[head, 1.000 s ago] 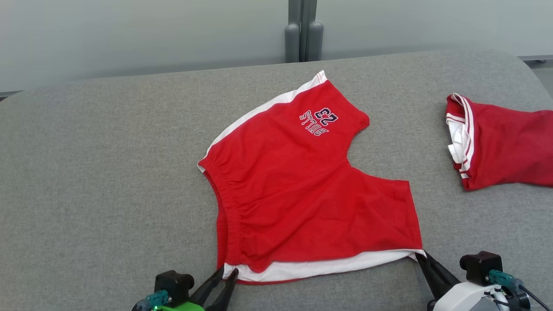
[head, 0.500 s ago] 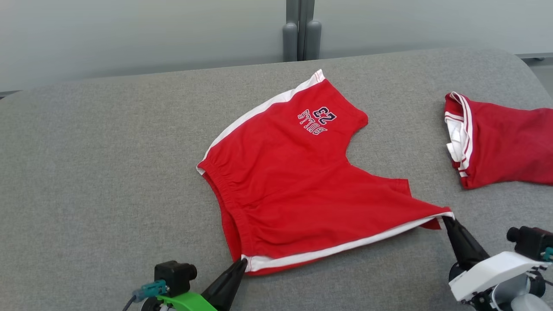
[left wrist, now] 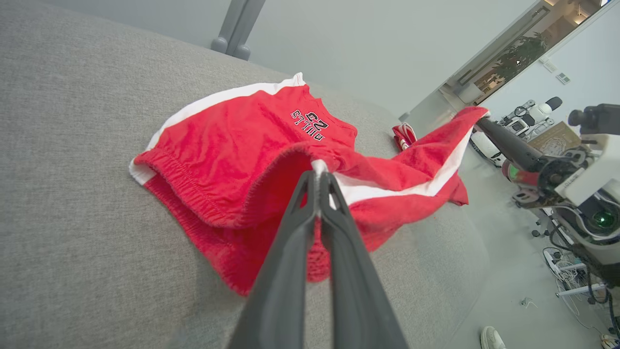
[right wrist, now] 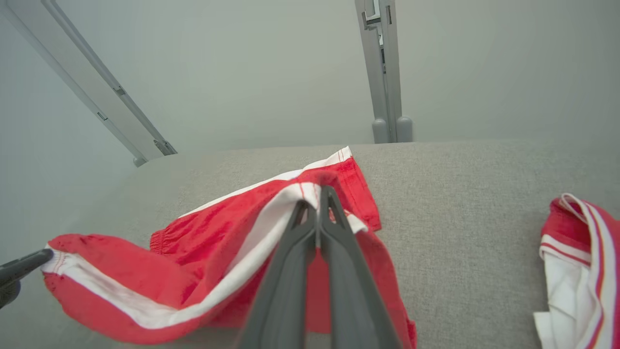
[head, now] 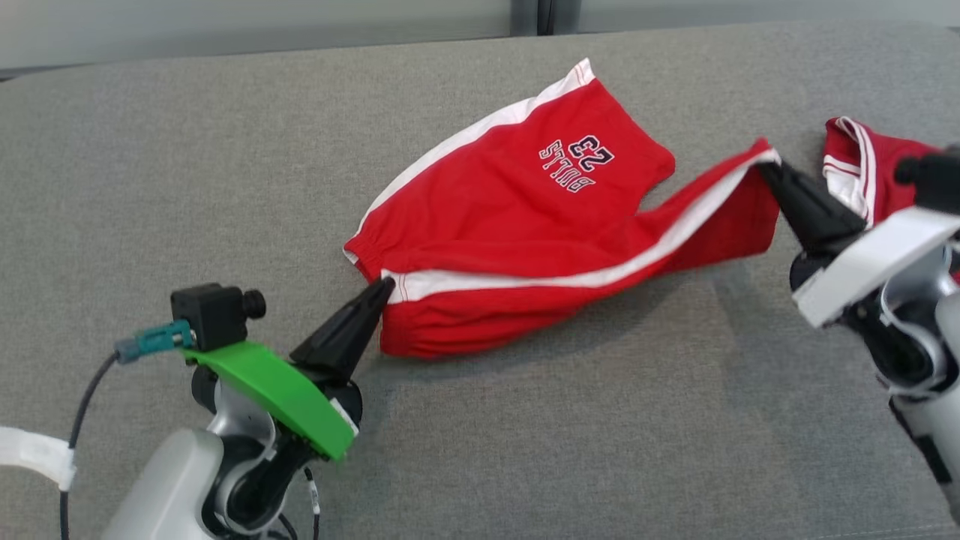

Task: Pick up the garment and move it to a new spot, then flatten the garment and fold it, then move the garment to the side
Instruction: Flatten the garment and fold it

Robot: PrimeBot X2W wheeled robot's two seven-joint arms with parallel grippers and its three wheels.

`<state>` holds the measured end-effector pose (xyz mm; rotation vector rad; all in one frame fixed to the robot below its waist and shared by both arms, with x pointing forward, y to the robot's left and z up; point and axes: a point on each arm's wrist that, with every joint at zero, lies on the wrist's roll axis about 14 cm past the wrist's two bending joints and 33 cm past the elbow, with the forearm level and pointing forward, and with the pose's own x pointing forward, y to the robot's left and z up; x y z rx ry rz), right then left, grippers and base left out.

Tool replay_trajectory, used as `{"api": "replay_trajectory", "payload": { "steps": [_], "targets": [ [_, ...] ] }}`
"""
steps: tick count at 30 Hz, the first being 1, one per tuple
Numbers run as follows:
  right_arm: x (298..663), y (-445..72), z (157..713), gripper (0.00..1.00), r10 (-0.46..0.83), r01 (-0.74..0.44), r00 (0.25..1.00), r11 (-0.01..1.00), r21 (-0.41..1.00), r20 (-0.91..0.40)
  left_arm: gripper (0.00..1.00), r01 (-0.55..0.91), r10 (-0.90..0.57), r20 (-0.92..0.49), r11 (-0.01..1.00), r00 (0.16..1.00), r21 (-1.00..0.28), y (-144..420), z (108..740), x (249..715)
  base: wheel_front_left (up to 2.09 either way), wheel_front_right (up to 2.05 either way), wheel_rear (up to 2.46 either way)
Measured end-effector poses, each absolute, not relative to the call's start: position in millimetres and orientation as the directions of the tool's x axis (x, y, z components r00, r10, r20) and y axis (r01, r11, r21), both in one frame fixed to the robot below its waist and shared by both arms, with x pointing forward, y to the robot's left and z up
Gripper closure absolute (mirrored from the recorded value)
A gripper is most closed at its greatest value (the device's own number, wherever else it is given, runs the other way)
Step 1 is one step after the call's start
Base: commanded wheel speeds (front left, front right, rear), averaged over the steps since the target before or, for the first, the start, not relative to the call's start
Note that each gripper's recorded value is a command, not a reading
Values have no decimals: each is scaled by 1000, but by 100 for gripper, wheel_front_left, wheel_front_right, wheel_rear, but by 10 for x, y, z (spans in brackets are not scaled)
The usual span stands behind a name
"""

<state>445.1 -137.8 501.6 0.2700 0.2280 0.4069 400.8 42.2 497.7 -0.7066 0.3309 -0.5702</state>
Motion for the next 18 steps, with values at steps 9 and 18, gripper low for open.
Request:
{"api": "replay_trajectory", "payload": {
  "steps": [9, 18],
  "targets": [
    [5343, -1295, 5166, 100, 404, -356, 896, 902, 245, -183, 100, 226, -470, -213, 712, 857, -665, 744, 4828, 4589, 0, 0, 0],
    [5707, -946, 4526, 100, 447, -368, 835, 887, 277, -321, 100, 72, -388, -298, 704, 872, -707, 883, 4495, 4866, 0, 0, 0]
  ]
}}
